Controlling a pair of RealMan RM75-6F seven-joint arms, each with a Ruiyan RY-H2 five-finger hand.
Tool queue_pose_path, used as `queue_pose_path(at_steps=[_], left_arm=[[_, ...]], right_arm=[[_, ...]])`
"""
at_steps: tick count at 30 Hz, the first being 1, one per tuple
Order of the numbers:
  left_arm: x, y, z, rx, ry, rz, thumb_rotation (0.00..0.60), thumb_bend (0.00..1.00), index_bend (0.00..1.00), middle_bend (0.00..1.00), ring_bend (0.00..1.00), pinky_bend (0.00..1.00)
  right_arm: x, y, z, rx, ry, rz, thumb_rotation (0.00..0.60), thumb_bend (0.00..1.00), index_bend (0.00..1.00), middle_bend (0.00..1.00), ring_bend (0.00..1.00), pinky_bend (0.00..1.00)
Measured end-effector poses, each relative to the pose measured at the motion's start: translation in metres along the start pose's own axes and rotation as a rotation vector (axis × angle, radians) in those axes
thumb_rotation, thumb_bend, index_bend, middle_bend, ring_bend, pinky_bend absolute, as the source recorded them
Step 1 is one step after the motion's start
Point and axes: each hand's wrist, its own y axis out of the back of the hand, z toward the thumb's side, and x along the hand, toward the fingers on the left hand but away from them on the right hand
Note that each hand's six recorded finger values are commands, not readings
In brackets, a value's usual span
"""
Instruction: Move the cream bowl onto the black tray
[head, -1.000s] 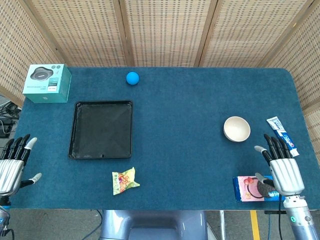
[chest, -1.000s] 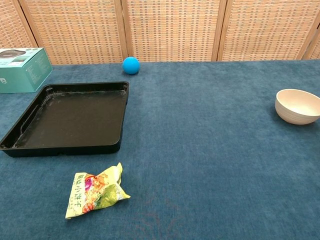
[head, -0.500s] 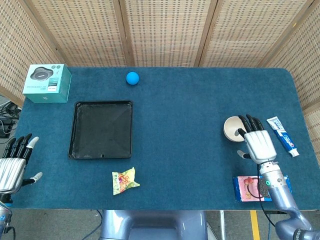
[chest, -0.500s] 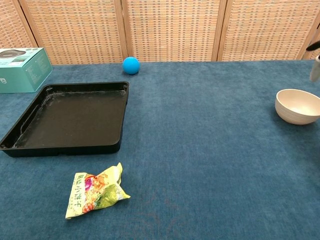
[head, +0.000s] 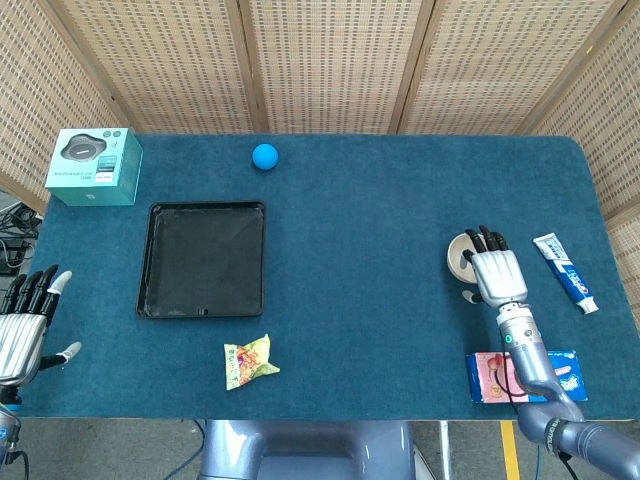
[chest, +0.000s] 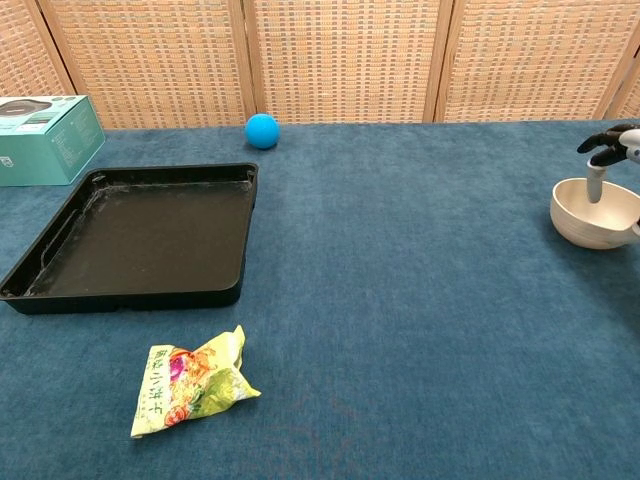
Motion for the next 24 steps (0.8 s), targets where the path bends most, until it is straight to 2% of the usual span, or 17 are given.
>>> queue_pose_path(at_steps=[11,24], left_arm=[[0.001,-0.003,0.001,0.008,-0.004,-0.010,0.600,0.05,0.00,0.00,0.00,0.00],[0.001,-0.003,0.003,0.007,-0.011,-0.012,0.600,0.05,0.00,0.00,0.00,0.00]], right_arm=[[-0.007,-0.014,-0.009,-0.011,-0.029,0.030,0.600,0.36,0.57,0.24,0.05,0.19],[-0.014,-0.030,-0.011,0.011,-0.023,0.052,0.600,0.54,0.62,0.28,0.07,0.21]])
